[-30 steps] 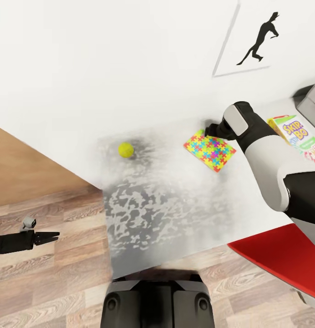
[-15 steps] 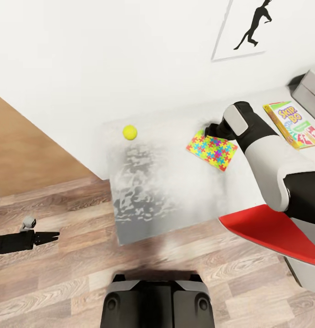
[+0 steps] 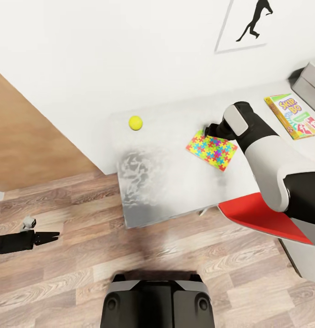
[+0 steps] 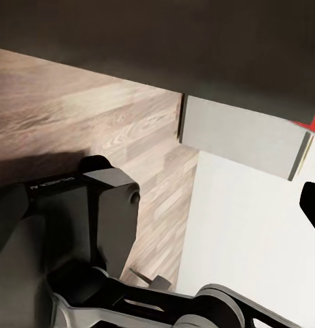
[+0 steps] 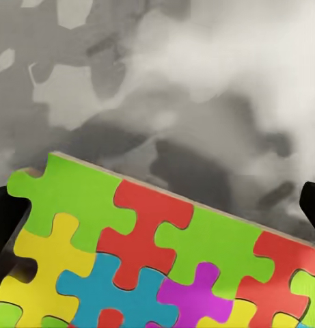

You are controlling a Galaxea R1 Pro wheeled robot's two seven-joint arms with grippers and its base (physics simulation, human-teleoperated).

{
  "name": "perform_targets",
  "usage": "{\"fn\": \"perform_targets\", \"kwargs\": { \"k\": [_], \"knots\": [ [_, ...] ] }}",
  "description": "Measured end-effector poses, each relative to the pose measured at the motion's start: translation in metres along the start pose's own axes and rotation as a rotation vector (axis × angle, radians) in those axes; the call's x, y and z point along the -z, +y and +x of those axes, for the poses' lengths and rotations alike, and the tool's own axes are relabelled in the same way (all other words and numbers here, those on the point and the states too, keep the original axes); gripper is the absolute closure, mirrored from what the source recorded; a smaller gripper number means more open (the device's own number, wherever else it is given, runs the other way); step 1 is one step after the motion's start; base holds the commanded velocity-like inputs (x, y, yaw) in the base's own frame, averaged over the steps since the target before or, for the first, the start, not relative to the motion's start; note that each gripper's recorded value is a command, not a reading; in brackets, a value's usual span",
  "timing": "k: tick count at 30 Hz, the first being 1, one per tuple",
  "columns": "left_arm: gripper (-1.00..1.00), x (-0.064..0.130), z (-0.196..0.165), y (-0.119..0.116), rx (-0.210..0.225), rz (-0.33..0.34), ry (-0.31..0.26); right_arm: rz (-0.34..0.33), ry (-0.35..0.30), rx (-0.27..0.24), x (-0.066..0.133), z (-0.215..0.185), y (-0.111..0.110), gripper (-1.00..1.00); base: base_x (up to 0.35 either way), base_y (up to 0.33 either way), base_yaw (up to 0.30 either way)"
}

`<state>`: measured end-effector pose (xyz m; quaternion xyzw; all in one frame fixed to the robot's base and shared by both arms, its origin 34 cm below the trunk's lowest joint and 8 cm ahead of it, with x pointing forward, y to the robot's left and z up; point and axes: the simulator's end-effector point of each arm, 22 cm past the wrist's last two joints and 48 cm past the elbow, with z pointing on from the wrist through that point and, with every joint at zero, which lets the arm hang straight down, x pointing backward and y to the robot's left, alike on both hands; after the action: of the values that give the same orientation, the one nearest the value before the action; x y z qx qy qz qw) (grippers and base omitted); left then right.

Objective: Put all the toys in the child's room - the three board games (two on the bed and one on the table), the two jigsaw puzzles on the table, and the tennis ball on the table - inside the toy box on the table in the child's room.

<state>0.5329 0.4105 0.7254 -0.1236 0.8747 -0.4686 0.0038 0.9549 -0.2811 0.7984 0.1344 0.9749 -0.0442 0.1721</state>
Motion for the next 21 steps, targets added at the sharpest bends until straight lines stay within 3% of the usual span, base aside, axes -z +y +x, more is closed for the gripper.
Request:
{"fn": "perform_targets", "kwargs": {
  "k": [21],
  "knots": [
    [-1.00, -0.0001, 0.0001, 0.0000, 0.000, 0.000, 0.001, 0.002, -0.001, 0.003, 0.0000, -0.0001, -0.0004, -1.00, -0.176, 0.098, 0.000]
  ]
}}
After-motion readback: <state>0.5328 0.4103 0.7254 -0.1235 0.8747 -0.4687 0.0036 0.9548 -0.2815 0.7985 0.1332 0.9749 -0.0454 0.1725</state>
